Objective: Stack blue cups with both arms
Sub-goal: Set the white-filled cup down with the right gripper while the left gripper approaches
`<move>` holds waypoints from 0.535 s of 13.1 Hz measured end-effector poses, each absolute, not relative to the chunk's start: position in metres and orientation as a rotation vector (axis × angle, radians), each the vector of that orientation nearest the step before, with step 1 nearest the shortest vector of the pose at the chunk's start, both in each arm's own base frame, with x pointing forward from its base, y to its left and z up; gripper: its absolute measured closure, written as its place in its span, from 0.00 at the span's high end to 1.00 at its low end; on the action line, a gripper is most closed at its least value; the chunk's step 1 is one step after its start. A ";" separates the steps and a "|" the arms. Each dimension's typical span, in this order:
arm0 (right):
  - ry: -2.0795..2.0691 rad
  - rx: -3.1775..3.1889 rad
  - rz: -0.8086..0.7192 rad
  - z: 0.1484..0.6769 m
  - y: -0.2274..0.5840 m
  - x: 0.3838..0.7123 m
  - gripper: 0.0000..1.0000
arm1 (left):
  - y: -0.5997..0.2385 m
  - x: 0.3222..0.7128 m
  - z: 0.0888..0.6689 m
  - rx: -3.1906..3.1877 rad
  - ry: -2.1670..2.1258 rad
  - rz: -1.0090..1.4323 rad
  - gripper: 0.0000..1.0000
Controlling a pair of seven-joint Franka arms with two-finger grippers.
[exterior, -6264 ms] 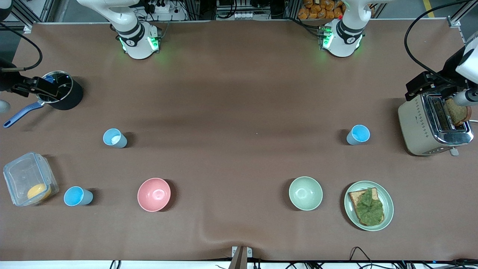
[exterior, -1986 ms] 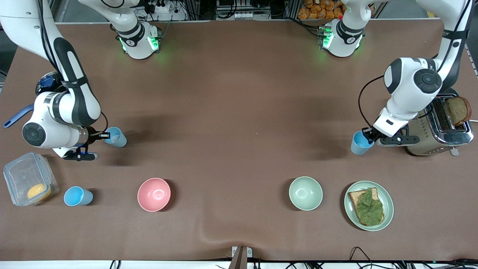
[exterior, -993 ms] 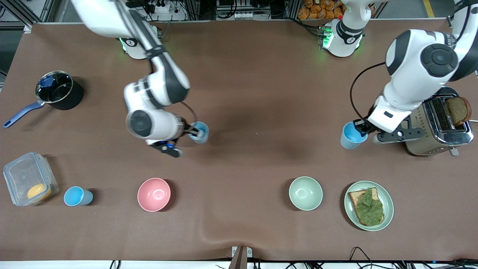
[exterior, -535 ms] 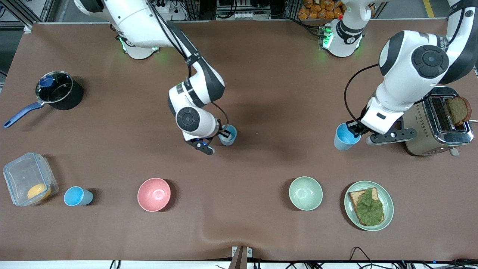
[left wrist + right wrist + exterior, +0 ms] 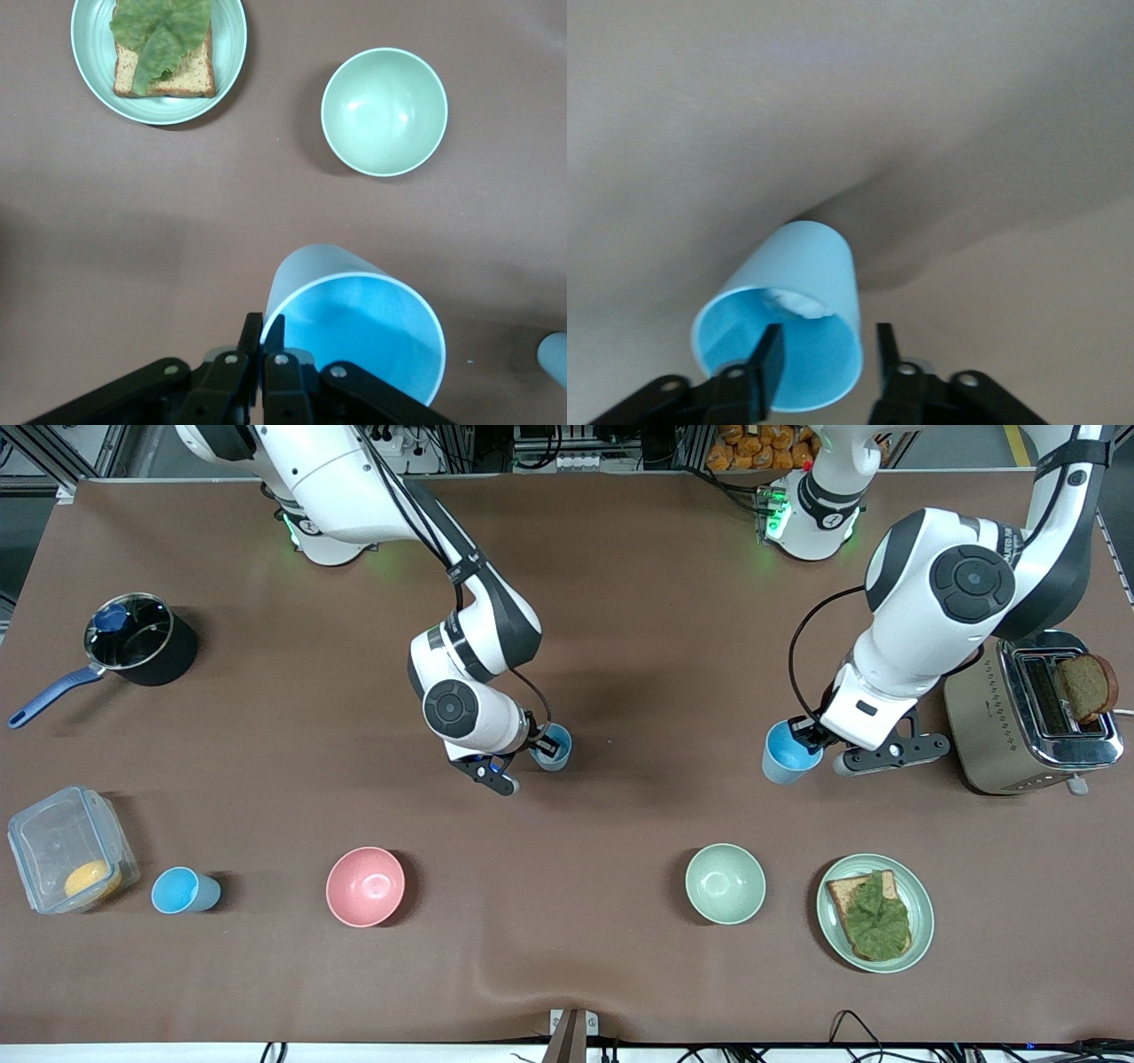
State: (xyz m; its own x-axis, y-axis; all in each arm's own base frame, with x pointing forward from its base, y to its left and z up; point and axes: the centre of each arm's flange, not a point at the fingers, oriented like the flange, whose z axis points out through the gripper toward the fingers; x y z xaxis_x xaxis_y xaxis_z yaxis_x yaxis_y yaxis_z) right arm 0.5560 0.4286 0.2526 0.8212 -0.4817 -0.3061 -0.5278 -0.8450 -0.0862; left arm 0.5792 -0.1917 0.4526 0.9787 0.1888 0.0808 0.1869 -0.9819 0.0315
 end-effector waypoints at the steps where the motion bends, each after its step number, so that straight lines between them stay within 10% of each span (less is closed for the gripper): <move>1: 0.792 -2.832 0.403 0.263 0.427 0.563 0.65 | -0.203 0.579 0.455 3.088 0.331 0.137 0.04; 4: 0.809 -2.842 0.470 0.309 0.391 0.595 0.99 | -0.267 0.578 0.464 3.008 0.500 0.152 0.04; 7: 0.675 -2.964 0.445 0.361 0.311 0.627 1.00 | -0.348 0.576 0.454 2.907 0.678 0.095 0.04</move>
